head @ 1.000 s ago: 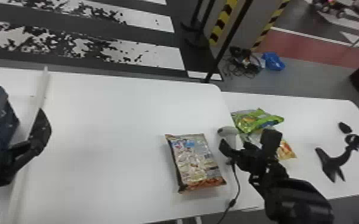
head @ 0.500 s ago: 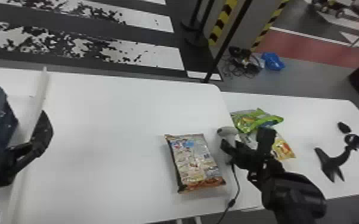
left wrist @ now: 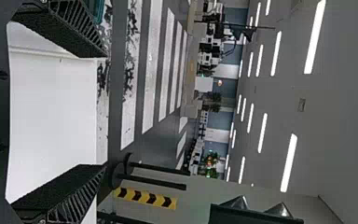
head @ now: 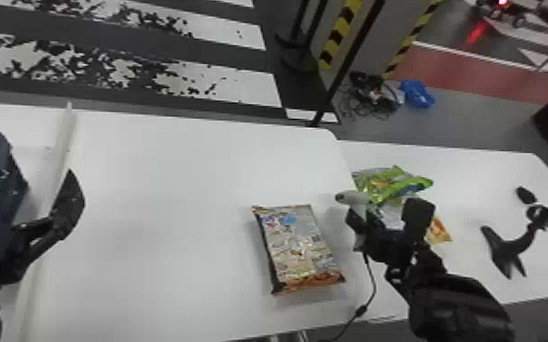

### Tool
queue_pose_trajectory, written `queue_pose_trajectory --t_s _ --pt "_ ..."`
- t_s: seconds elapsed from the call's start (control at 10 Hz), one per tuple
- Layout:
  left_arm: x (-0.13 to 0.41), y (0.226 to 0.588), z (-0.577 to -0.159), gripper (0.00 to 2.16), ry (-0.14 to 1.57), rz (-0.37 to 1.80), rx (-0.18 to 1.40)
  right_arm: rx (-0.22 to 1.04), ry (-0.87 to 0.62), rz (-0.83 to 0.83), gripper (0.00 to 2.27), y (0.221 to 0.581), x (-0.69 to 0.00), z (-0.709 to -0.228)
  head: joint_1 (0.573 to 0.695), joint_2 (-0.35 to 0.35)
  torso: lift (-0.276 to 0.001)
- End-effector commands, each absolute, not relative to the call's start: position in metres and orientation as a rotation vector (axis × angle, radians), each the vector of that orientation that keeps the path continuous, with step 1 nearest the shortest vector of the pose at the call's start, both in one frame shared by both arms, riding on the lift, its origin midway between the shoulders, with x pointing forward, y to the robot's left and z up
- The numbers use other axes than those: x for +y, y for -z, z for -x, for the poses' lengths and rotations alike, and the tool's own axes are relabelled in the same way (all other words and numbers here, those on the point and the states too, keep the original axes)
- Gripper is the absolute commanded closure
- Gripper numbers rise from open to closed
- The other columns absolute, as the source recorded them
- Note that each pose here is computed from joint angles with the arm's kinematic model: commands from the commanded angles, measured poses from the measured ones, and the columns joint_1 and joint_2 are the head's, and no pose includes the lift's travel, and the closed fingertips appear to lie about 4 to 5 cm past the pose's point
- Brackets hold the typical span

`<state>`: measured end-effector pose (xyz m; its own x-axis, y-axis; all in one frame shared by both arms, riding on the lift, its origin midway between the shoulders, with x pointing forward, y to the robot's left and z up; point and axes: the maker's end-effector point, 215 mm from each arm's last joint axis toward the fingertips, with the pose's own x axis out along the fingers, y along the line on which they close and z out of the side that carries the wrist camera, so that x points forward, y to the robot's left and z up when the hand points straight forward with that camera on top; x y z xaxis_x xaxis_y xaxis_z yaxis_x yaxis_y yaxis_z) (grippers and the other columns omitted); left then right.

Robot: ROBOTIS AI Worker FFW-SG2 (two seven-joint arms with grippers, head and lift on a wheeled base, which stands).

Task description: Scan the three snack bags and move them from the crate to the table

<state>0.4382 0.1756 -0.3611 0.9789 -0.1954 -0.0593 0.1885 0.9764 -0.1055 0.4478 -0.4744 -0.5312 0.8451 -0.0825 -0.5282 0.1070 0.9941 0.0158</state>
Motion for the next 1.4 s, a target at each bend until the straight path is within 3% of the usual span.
queue_pose_trajectory --t_s 0.0,0.2,0.6,1.3 --pt "0.175 0.362 -0.437 0.02 0.195 0.1 0.071 0.556 0.101 -0.077 2.23 0.509 -0.477 -0.428 0.695 -0.35 -0.062" --pt "0.171 0.361 -0.437 0.02 0.203 0.103 0.069 0.587 0.051 -0.187 2.24 0.476 -0.464 -0.378 0.695 -0.35 -0.062" --pt "0.167 0.364 -0.434 0.02 0.21 0.108 0.076 0.663 -0.079 -0.351 2.24 0.468 -0.401 -0.315 0.695 -0.35 -0.062" --pt "0.166 0.362 -0.428 0.02 0.211 0.112 0.074 0.705 -0.141 -0.351 2.24 0.497 -0.364 -0.327 0.695 -0.301 -0.062"
